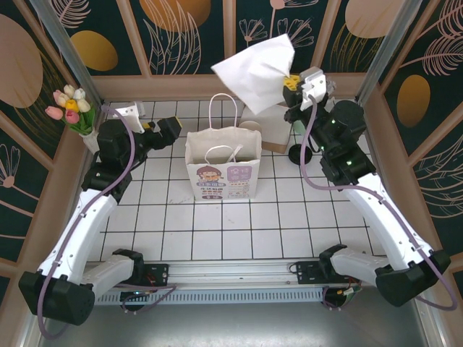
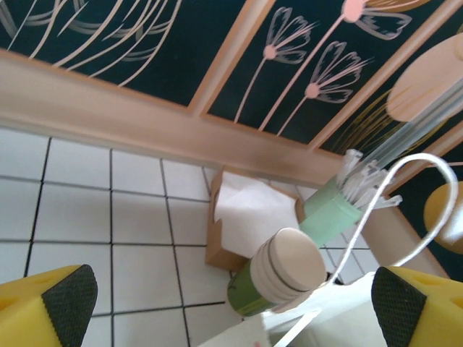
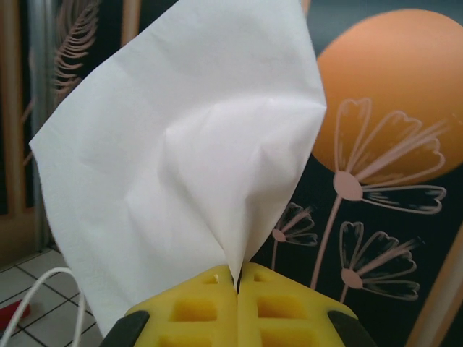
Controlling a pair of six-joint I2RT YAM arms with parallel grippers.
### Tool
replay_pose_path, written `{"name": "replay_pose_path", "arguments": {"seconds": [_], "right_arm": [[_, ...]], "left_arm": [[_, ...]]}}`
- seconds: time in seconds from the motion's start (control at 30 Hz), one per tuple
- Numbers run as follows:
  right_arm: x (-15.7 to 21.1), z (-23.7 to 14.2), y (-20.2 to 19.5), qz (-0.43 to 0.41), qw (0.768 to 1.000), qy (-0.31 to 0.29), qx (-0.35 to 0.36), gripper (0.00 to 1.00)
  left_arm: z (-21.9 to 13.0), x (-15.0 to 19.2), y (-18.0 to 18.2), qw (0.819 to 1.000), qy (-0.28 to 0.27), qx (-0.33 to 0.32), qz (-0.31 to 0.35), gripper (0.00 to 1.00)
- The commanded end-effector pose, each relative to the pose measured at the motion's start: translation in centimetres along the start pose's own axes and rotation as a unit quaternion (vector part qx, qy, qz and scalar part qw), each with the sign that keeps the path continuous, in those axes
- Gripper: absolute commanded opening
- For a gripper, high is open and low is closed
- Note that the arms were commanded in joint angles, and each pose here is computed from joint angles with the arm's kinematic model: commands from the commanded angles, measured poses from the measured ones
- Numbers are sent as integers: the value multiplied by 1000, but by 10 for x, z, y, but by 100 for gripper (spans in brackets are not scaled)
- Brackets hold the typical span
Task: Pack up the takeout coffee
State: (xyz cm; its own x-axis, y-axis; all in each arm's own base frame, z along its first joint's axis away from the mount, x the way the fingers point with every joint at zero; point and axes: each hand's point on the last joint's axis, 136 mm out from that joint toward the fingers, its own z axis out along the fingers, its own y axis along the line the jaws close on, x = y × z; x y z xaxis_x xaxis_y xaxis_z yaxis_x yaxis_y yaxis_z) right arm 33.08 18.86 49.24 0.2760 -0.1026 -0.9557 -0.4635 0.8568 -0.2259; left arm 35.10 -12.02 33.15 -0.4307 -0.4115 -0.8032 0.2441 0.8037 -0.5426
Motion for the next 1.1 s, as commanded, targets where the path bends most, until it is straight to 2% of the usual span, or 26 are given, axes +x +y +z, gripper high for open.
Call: {"name": "replay_pose_path", "arguments": {"seconds": [0.0, 0.17, 0.37, 0.57, 0.63, 0.93, 1.07], "right_arm": [[-16, -5, 39, -65, 995, -7, -71, 0], [-10, 2, 77, -113, 986, 48, -109, 0], [6, 6, 107, -158, 972, 124, -119, 0], [27, 17, 113, -209, 955, 201, -61, 0], [37, 17, 118, -227, 945, 226, -66, 0], [51, 4, 129, -247, 932, 249, -93, 0], [54, -5, 148, -234, 926, 252, -157, 0]], "left_arm": [[-2, 9, 9, 999, 28, -29, -21, 99], [-6, 24, 7, 997, 67, -22, -29, 99], [-19, 23, 18, 998, 35, -48, -23, 99], [-17, 25, 17, 998, 37, -42, -32, 99], [-15, 28, 19, 998, 43, -43, -33, 99], [-12, 30, 23, 997, 44, -53, -37, 99], [-12, 23, 28, 996, 28, -69, -42, 99]]}}
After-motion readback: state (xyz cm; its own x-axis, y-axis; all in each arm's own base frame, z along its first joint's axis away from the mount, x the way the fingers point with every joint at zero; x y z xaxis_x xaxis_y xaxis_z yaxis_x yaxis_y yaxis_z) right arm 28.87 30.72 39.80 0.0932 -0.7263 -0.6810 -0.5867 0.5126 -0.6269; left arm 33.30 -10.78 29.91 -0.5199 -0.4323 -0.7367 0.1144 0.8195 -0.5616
